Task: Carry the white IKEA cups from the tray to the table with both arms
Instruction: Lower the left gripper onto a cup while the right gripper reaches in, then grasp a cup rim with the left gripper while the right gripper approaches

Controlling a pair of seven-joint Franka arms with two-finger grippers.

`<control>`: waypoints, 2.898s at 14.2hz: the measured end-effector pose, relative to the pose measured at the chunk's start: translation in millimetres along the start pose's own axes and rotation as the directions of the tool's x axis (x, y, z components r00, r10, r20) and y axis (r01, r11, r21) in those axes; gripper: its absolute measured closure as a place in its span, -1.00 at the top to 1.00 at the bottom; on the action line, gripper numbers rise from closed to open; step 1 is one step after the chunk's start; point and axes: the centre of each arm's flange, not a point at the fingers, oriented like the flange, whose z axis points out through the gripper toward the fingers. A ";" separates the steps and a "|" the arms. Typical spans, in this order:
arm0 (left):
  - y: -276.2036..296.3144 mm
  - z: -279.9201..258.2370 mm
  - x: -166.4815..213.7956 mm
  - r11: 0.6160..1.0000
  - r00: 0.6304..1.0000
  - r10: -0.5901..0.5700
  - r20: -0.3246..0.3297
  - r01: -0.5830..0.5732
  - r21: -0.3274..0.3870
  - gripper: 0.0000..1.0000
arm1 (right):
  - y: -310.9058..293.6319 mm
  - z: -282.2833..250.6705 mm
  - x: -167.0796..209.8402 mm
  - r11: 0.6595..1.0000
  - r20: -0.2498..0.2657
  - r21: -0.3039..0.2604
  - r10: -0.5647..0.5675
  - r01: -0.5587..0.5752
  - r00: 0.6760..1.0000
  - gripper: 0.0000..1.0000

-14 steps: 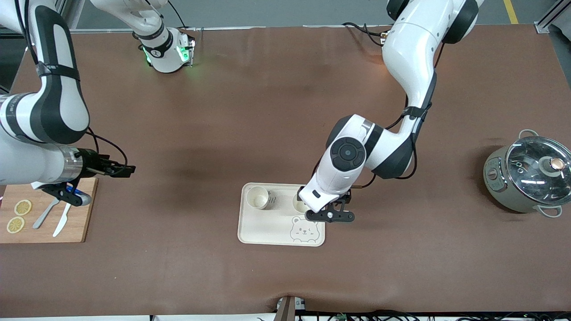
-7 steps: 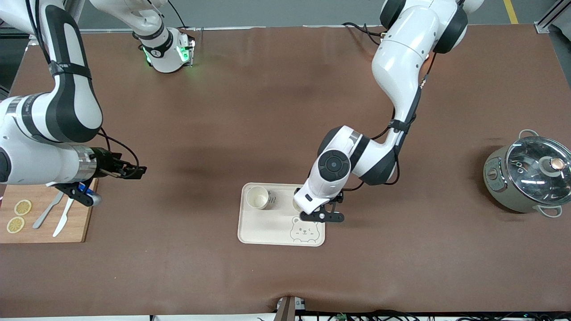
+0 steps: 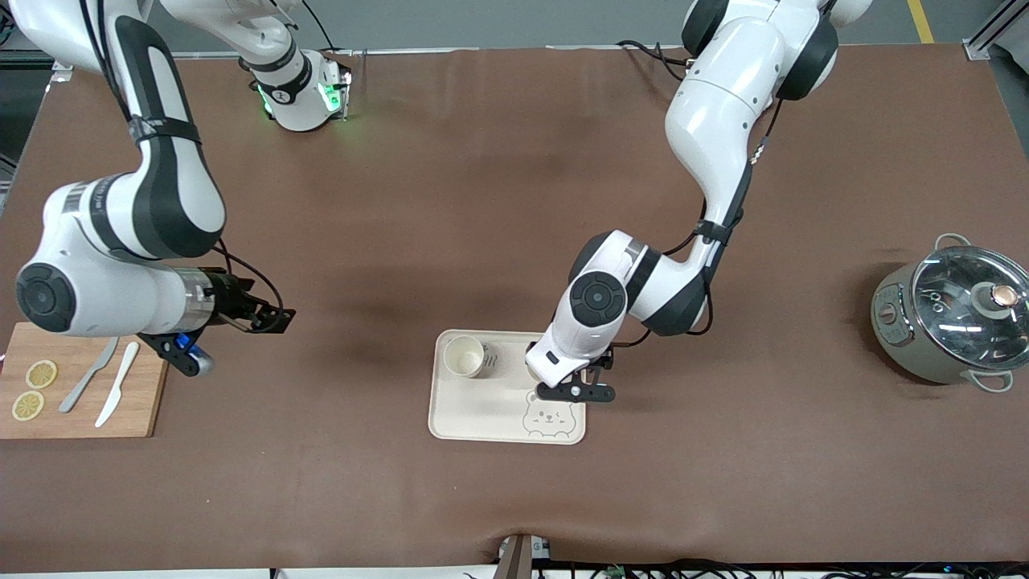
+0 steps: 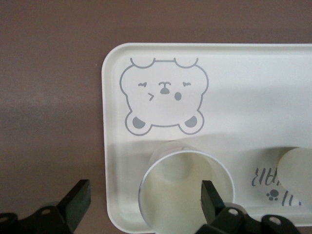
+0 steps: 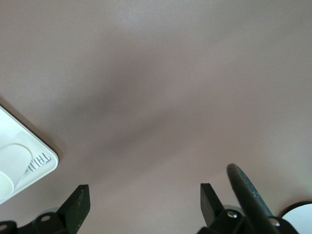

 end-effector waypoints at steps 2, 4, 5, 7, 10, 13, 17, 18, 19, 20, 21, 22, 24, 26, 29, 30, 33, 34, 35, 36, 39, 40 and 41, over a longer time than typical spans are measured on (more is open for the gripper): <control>-0.3 9.1 0.7 1.000 1.000 -0.001 -0.011 0.001 -0.006 1.00 | -10.7 11.1 -1.9 1.000 -0.004 -0.004 0.016 -0.016 1.000 1.00; -0.6 15.1 0.8 1.000 1.000 -0.001 -0.016 0.001 -0.008 1.00 | -17.6 17.7 -3.2 1.000 -0.010 -0.004 0.019 -0.019 1.000 1.00; -0.8 16.5 0.8 1.000 1.000 -0.001 -0.016 0.001 -0.009 1.00 | -20.6 20.6 -4.4 1.000 -0.010 -0.006 0.019 -0.019 1.000 1.00; -0.9 18.3 1.0 1.000 1.000 -0.002 -0.019 0.001 -0.010 1.00 | -27.4 24.4 -10.0 0.999 -0.009 -0.009 0.035 -0.035 0.999 1.00; -1.6 23.5 0.3 1.000 1.000 -0.002 -0.017 0.002 -0.008 1.00 | -46.9 33.2 -22.1 0.995 0.019 0.036 0.095 -0.096 0.995 1.00; -2.1 27.8 -0.4 1.000 1.000 -0.002 -0.014 0.002 -0.006 1.00 | -61.7 42.3 -31.1 0.991 0.018 0.048 0.125 -0.125 0.992 1.00; -2.6 29.5 -0.6 1.000 1.000 -0.002 -0.012 0.002 -0.005 0.99 | -72.5 52.3 -34.9 0.987 0.008 0.053 0.153 -0.153 0.988 1.00; -2.8 29.5 -0.4 1.000 1.000 -0.002 -0.012 0.002 -0.005 0.86 | -76.1 54.8 -34.8 0.985 0.000 0.062 0.159 -0.159 0.987 1.00; -3.1 29.5 -0.3 1.000 1.000 -0.003 -0.012 0.003 -0.005 0.67 | -80.1 58.1 -35.3 0.983 -0.006 0.069 0.169 -0.168 0.986 1.00; -3.4 29.5 -0.1 1.000 1.000 -0.003 -0.013 0.003 -0.004 0.43 | -84.9 62.5 -37.6 0.981 -0.010 0.071 0.180 -0.179 0.984 1.00; -4.0 29.5 0.3 1.000 1.000 -0.004 -0.013 0.004 -0.004 0.23 | -89.2 66.6 -40.5 0.980 -0.011 0.070 0.190 -0.188 0.982 1.00; -4.2 29.5 0.3 1.000 1.000 -0.005 -0.013 0.005 -0.004 0.00 | -92.2 69.8 -42.4 0.979 -0.013 0.070 0.194 -0.192 0.981 1.00; -2.8 29.5 -0.4 0.999 0.999 -0.034 -0.012 0.034 -0.005 -0.37 | -95.0 75.0 -43.2 0.977 -0.012 0.066 0.205 -0.204 0.979 1.00; -1.0 29.5 -1.4 0.999 0.999 -0.052 -0.012 0.052 -0.006 -0.78 | -97.5 79.4 -43.9 0.972 -0.012 0.064 0.226 -0.224 0.974 1.00; 0.2 29.4 -1.9 0.998 0.998 -0.065 -0.013 0.065 -0.008 -0.93 | -108.1 87.4 -46.0 0.953 -0.024 0.089 0.294 -0.291 0.955 1.00; 0.9 29.4 -2.3 0.998 0.998 -0.069 -0.013 0.069 -0.008 -0.93 | -113.9 92.8 -48.7 0.946 -0.029 0.098 0.314 -0.310 0.949 1.00; 5.1 29.5 -4.7 0.998 0.998 -0.068 -0.013 0.068 -0.009 -0.93 | -128.3 104.0 -56.9 0.936 -0.040 0.115 0.338 -0.331 0.940 1.00; 5.9 29.3 -5.0 0.998 0.998 -0.067 -0.014 0.067 -0.010 -0.93 | -131.9 107.2 -60.1 0.935 -0.042 0.117 0.342 -0.335 0.939 1.00; 6.6 28.3 -4.6 0.998 0.998 -0.067 -0.018 0.066 -0.012 -0.93 | -136.2 110.5 -64.0 0.932 -0.044 0.120 0.350 -0.343 0.936 1.00; 6.9 26.8 -4.0 0.998 0.998 -0.067 -0.021 0.066 -0.015 -0.93 | -141.0 113.4 -68.1 0.929 -0.046 0.125 0.356 -0.348 0.933 1.00; 6.3 21.3 -2.7 0.998 0.997 -0.068 -0.025 0.068 -0.017 -0.93 | -159.4 118.1 -85.5 0.921 -0.052 0.140 0.373 -0.363 0.926 1.00; 4.2 16.8 -1.3 0.997 0.997 -0.070 -0.028 0.069 -0.018 -0.93 | -166.0 120.1 -92.5 0.918 -0.053 0.142 0.379 -0.369 0.924 1.00; 1.8 10.0 0.5 0.997 0.997 -0.070 -0.032 0.070 -0.020 -0.93 | -172.5 121.6 -98.4 0.915 -0.054 0.150 0.385 -0.374 0.921 1.00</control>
